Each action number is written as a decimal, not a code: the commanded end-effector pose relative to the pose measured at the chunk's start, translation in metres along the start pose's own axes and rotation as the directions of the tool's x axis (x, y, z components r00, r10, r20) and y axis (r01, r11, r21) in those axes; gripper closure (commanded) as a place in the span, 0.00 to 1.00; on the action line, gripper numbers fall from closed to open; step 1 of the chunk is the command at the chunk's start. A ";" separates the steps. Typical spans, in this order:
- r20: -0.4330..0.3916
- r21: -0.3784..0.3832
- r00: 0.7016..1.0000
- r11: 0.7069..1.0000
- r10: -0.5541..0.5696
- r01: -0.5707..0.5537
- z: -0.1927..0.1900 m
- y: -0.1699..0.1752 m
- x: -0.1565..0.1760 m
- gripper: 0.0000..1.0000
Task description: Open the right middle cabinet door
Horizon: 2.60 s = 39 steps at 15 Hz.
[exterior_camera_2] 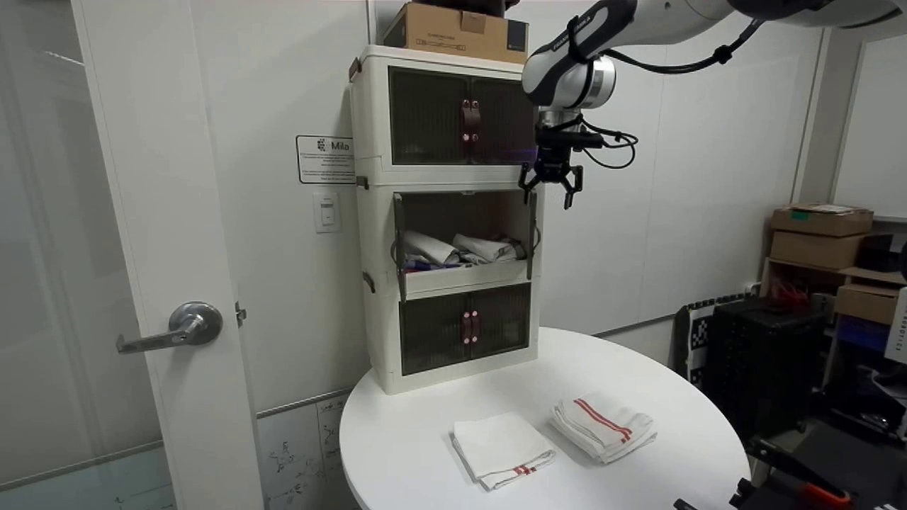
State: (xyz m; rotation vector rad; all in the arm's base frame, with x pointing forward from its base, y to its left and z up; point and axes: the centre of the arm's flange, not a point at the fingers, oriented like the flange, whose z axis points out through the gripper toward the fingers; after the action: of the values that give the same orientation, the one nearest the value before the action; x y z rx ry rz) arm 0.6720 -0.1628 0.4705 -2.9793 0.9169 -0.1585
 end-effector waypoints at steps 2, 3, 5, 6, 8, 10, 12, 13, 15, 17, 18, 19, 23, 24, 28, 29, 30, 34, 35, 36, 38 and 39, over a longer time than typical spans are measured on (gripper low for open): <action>0.004 -0.002 0.993 0.993 -0.120 0.120 -0.002 0.042 -0.011 0.00; 0.008 -0.007 0.987 0.987 -0.162 0.162 -0.003 0.050 -0.008 0.00; 0.010 -0.011 0.959 0.959 -0.284 0.284 -0.008 0.065 -0.002 0.00; 0.007 -0.018 0.943 0.943 -0.332 0.332 -0.012 0.072 0.002 0.00; 0.002 -0.024 0.903 0.903 -0.430 0.430 -0.020 0.086 0.010 0.00; 0.001 -0.023 0.851 0.851 -0.525 0.525 -0.030 0.097 0.016 0.00; 0.002 -0.032 0.789 0.789 -0.614 0.614 -0.039 0.102 0.020 0.00; 0.003 -0.036 0.756 0.755 -0.655 0.654 -0.042 0.102 0.022 0.00; 0.012 -0.045 0.682 0.681 -0.731 0.731 -0.046 0.099 0.023 0.00; 0.015 -0.049 0.619 0.617 -0.786 0.785 -0.048 0.091 0.022 0.00; 0.009 -0.040 0.593 0.592 -0.805 0.805 -0.049 0.084 0.020 0.00; -0.001 -0.026 0.576 0.576 -0.817 0.817 -0.051 0.075 0.017 0.00; -0.027 0.067 0.584 0.581 -0.812 0.811 -0.069 0.036 0.000 0.00; -0.036 0.095 0.601 0.596 -0.798 0.797 -0.077 0.024 -0.006 0.00; -0.055 0.062 0.666 0.663 -0.744 0.746 -0.107 -0.019 -0.037 0.00; -0.055 0.027 0.687 0.686 -0.725 0.727 -0.110 -0.030 -0.046 0.00; -0.051 0.017 0.698 0.698 -0.715 0.716 -0.112 -0.042 -0.054 0.00; -0.038 -0.032 0.741 0.742 -0.670 0.670 -0.075 -0.090 -0.076 0.00; -0.042 -0.041 0.758 0.759 -0.651 0.650 -0.062 -0.097 -0.080 0.00; -0.052 -0.060 0.777 0.778 -0.628 0.625 -0.051 -0.101 -0.083 0.00; -0.065 -0.087 0.807 0.809 -0.587 0.581 -0.029 -0.098 -0.088 0.00; -0.065 -0.095 0.824 0.826 -0.562 0.556 -0.020 -0.094 -0.091 0.00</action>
State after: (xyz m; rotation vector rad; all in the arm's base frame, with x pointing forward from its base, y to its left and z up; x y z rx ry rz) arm 0.6632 -0.0311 0.5138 -3.1942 -0.1252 -0.2464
